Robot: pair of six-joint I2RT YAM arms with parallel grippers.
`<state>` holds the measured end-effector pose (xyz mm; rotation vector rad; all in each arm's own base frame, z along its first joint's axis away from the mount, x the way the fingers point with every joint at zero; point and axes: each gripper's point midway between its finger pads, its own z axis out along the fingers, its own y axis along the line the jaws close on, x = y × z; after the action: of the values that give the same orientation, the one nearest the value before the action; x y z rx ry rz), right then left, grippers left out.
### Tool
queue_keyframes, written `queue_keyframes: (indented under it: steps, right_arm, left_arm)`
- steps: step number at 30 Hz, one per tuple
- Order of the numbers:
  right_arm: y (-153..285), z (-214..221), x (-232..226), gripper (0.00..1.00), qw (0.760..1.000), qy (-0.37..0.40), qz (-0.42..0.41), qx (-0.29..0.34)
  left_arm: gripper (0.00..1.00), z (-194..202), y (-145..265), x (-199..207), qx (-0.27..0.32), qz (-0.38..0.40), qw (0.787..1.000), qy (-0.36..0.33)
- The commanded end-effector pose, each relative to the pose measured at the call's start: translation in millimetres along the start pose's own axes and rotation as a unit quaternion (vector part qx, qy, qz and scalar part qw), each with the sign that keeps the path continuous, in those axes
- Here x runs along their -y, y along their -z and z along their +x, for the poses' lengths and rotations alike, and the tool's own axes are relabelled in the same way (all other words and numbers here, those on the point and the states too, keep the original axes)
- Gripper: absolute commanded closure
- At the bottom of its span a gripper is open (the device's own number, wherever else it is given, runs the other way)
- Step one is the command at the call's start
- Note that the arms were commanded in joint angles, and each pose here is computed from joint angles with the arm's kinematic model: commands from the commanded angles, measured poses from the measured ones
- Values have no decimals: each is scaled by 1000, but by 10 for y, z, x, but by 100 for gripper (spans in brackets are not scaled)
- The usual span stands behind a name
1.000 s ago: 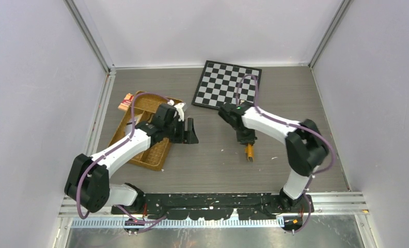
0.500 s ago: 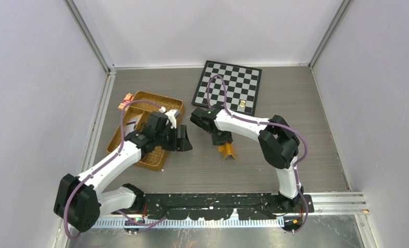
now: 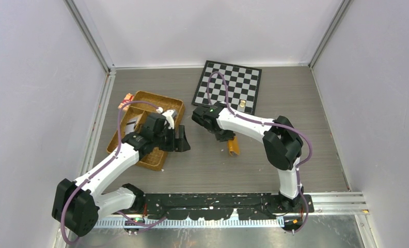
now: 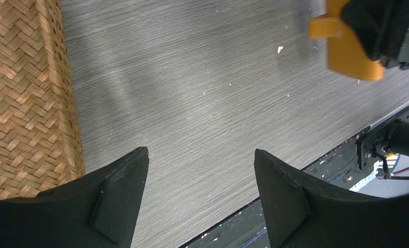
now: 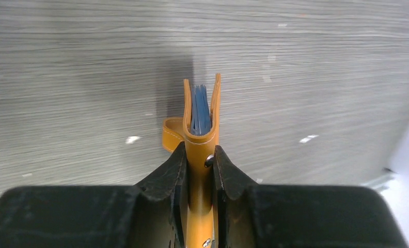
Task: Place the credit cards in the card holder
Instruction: Turn over the card holder at the center of the board.
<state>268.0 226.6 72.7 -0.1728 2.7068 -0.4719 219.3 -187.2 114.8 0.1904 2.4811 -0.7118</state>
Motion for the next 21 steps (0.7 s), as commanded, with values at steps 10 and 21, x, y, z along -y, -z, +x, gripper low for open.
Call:
queue_keyframes:
  steps: [10,21]
  right_arm:
    - [-104,93,829,98,985,53,165,-9]
    - [-405,192,165,93,990,61,122,-27]
  left_arm:
    - [23,-24,20,-99,9,-15,1000,-7]
    - [22,-25,45,-148,8,-21,1000,-12]
